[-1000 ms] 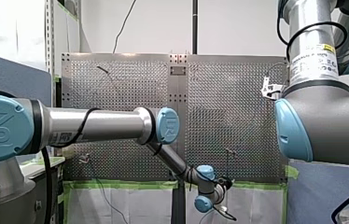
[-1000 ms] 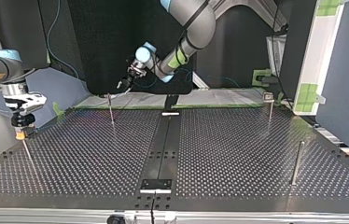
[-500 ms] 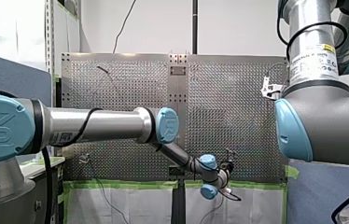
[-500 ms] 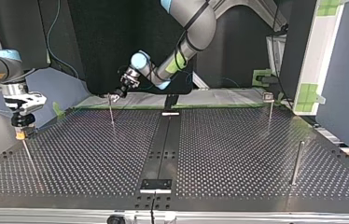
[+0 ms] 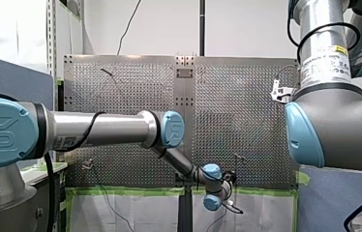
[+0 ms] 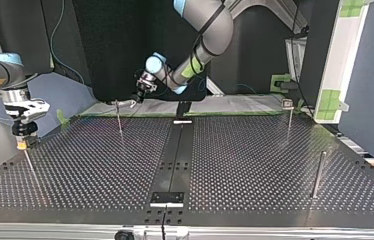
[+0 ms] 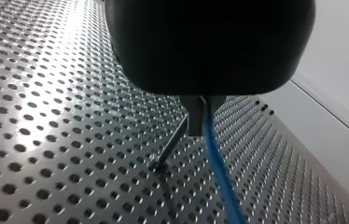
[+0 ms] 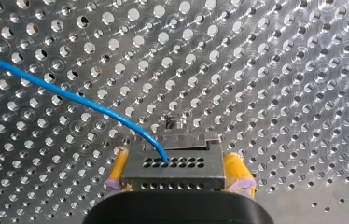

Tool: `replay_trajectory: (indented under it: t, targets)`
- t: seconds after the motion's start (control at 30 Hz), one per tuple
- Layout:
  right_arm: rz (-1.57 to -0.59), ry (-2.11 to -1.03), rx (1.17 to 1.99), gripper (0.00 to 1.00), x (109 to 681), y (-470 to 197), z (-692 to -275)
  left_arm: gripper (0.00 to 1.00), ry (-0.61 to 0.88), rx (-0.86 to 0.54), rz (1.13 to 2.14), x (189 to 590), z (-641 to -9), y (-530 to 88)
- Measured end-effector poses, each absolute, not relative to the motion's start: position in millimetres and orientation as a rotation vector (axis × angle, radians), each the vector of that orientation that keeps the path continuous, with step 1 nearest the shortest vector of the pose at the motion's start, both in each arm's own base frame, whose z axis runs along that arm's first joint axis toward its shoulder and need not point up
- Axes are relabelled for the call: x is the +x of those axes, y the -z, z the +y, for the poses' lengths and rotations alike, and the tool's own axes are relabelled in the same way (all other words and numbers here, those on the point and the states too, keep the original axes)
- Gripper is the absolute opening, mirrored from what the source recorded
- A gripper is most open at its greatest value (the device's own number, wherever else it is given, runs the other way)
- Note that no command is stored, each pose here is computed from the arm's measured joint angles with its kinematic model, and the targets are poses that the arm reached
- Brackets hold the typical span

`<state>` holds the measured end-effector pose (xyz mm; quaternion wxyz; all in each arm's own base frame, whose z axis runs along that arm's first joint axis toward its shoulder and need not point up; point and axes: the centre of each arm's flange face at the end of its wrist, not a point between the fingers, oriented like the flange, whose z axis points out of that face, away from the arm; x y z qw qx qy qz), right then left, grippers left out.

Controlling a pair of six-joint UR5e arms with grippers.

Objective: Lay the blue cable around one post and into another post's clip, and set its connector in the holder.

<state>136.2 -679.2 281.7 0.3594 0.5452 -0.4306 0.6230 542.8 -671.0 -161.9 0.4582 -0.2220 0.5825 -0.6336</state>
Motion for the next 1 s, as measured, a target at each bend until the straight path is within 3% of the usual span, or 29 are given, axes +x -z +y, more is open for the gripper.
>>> replay_trajectory:
  t: [0.3, 0.33, 0.5, 0.73, 0.8, 0.83, 1.0]
  targets:
    - [-1.110, -1.607, 1.406, 0.00, 136.2, -281.7, -679.2, 0.00, 1.538, -0.534, 1.470, 542.6, -662.8, 171.4]
    - [-1.111, -1.607, 1.406, 0.00, 136.2, -281.7, -679.2, 0.21, 1.538, -0.533, 1.471, 542.8, -662.7, 171.4]
    - [-1.110, -1.607, 1.406, 0.00, 136.2, -281.7, -679.2, 0.32, 1.520, -0.532, 1.493, 546.3, -657.4, 174.3]
    - [-1.110, -1.607, 1.406, 0.00, 136.2, -281.7, -679.2, 0.63, 1.516, -0.528, 1.507, 548.8, -654.5, 175.6]
    - [-1.110, -1.607, 1.406, 0.00, 136.2, -281.7, -679.2, 0.63, 1.519, -0.528, 1.509, 549.4, -654.0, 175.8]
    - [-1.110, -1.607, 1.406, 0.00, 136.2, -281.7, -679.2, 0.69, 1.521, -0.528, 1.509, 549.7, -653.6, 176.1]
    - [-1.110, -1.607, 1.406, 0.00, 136.2, -281.7, -679.2, 0.69, 1.531, -0.533, 1.511, 552.7, -651.5, 176.0]
